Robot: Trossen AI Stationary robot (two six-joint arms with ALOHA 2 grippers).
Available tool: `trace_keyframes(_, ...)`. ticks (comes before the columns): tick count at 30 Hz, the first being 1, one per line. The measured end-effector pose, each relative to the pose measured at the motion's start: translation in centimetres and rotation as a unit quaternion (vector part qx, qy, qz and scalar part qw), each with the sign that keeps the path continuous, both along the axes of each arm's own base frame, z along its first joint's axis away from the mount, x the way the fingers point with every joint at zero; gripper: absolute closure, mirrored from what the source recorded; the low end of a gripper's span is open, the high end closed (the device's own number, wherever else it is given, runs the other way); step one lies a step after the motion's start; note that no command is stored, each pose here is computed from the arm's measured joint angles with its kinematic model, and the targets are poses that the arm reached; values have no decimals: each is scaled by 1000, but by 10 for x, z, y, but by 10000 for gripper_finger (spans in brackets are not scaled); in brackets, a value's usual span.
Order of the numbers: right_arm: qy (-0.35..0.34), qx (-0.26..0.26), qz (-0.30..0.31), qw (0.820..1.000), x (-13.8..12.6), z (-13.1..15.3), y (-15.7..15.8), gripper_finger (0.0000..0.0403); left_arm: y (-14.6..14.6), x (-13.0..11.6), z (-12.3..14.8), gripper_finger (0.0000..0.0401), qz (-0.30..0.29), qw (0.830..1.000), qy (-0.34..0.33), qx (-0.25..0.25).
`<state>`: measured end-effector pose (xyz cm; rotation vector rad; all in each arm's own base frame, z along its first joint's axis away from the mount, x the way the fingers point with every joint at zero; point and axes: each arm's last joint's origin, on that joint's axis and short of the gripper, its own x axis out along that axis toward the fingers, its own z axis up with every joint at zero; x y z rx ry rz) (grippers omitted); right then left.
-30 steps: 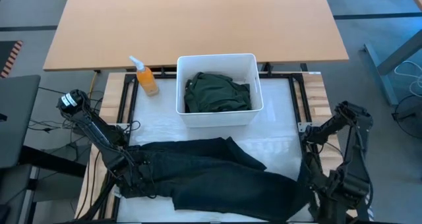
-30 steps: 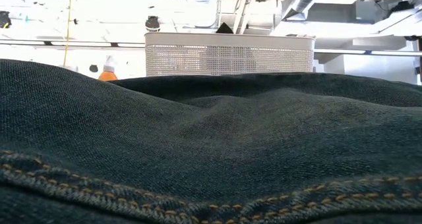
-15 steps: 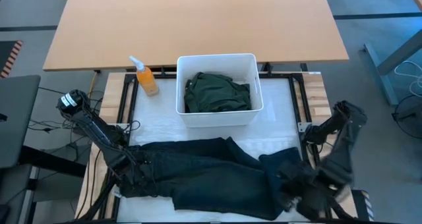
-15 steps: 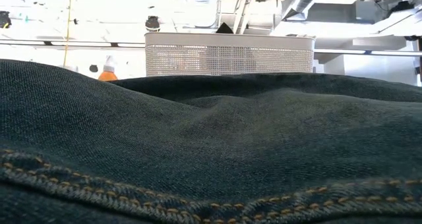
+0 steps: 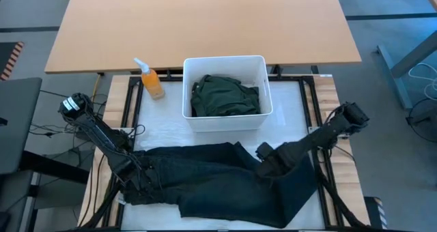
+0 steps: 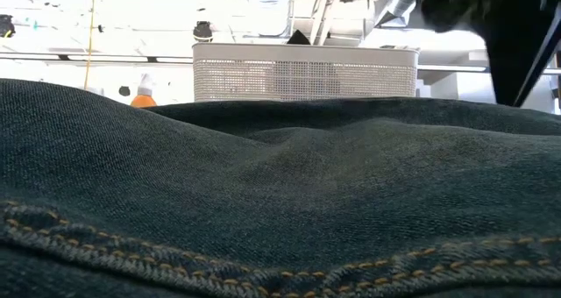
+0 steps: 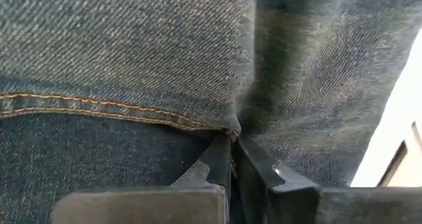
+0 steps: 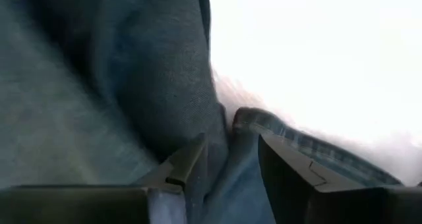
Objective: Fold laundry
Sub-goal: Fold the dark blue jeans
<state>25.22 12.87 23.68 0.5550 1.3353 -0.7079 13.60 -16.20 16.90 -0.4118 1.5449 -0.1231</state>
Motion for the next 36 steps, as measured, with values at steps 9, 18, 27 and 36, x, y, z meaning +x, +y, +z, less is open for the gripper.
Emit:
trace_keyframes(9, 20, -20, 25, 999, -3, -13, -9, 203, -7, 17, 43, 325, 1, 1000, -24, -10)
trace_keyframes(18, -8, -116, 45, 992, -20, -13, -3, 205, -1, 51, 91, 258, -6, 980, -194, 47)
trace_keyframes(27, -33, -132, -5, 991, -54, -45, -24, 206, 20, 65, 85, 234, 5, 990, -136, 30)
trace_keyframes(36, -87, -122, -9, 989, -67, -44, -33, 206, 39, 55, 82, 234, 60, 998, 28, -14)
